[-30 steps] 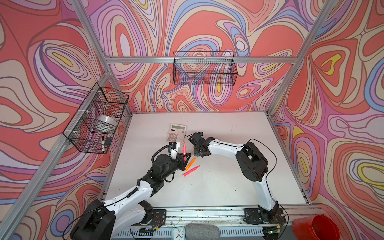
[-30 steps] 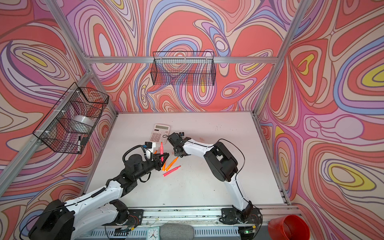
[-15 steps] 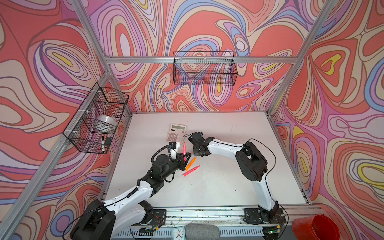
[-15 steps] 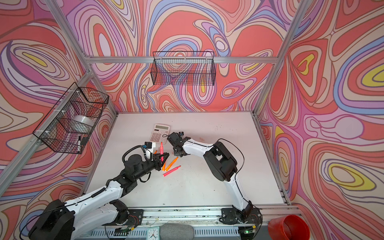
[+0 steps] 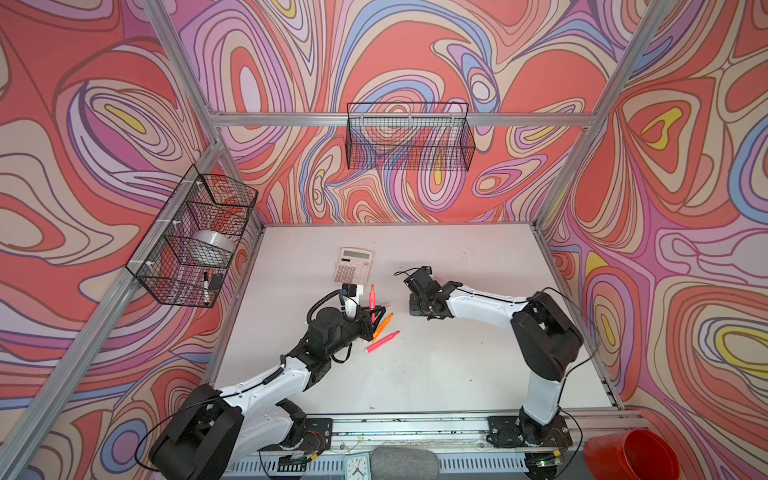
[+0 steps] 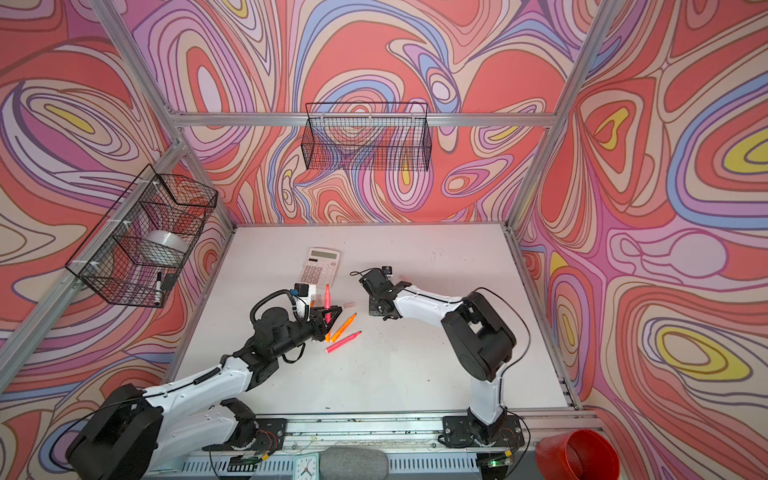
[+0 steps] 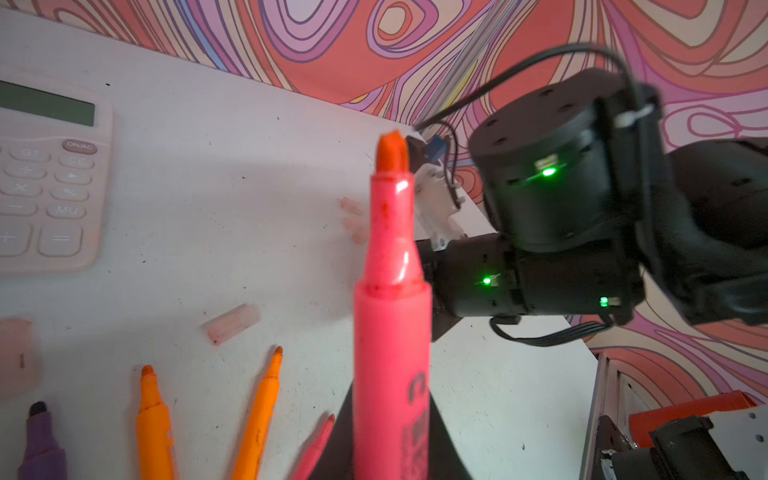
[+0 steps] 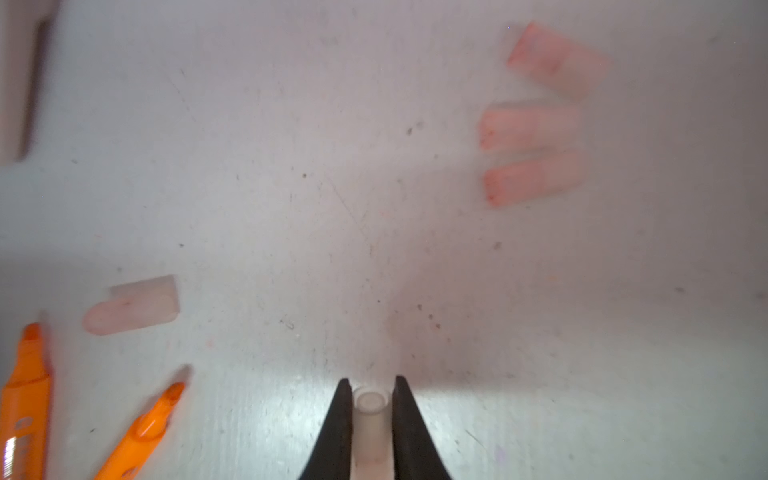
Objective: Insert the pens into the pen caps
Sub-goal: 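Lift the pink cap with the right gripper and carry it above the marker, then lower the cap onto the marker tip held upright by the left gripper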
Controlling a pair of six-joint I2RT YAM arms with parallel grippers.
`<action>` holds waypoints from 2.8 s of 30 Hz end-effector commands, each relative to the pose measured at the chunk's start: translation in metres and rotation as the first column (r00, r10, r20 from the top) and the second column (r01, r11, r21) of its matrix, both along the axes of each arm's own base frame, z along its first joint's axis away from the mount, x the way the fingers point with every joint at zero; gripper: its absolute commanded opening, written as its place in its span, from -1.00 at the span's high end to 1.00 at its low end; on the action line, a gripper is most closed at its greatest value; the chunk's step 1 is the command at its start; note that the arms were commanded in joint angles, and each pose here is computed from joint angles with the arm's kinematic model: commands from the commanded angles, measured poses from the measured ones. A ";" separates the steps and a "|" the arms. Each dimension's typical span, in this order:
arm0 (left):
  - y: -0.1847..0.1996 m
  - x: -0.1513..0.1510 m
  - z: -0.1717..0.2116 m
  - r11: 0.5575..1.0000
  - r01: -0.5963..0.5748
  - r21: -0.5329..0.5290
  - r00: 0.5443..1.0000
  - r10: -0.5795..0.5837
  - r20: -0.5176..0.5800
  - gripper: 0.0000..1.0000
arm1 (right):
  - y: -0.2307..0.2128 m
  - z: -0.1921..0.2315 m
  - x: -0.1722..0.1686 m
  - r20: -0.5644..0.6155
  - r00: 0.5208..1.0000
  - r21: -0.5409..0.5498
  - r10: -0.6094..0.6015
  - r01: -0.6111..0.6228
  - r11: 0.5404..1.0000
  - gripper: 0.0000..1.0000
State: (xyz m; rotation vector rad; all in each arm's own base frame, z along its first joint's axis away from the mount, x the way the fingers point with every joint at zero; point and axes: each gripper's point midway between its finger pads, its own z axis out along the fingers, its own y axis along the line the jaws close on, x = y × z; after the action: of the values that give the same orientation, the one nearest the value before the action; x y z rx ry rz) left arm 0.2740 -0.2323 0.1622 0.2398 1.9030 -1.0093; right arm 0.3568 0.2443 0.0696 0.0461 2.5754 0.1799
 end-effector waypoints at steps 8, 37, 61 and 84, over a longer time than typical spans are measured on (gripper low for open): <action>-0.037 -0.021 0.028 0.990 0.141 0.022 0.945 -0.141 0.295 1.00 | -0.037 0.159 -0.018 0.501 0.863 0.227 -0.059 -0.065 0.972 1.00; -0.067 -0.094 0.086 0.919 0.375 0.119 0.600 -0.338 0.725 1.00 | 0.029 0.346 -0.135 0.936 0.324 0.223 0.135 -0.846 0.484 1.00; -0.046 -0.085 0.116 0.950 0.297 -0.091 0.752 -0.174 0.636 1.00 | 0.089 0.316 -0.170 0.973 0.192 0.140 0.127 -0.931 0.336 1.00; -0.039 -0.087 0.117 0.953 0.281 -0.110 0.739 -0.142 0.659 1.00 | 0.101 0.289 -0.158 0.956 0.255 0.190 0.146 -0.915 0.356 1.00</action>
State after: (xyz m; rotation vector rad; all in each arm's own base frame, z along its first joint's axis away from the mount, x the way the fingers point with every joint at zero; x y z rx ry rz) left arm 0.1911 -0.2782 0.2593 0.6412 1.2354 -1.0906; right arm 0.1949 0.3417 0.3686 -0.6628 1.1244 1.2877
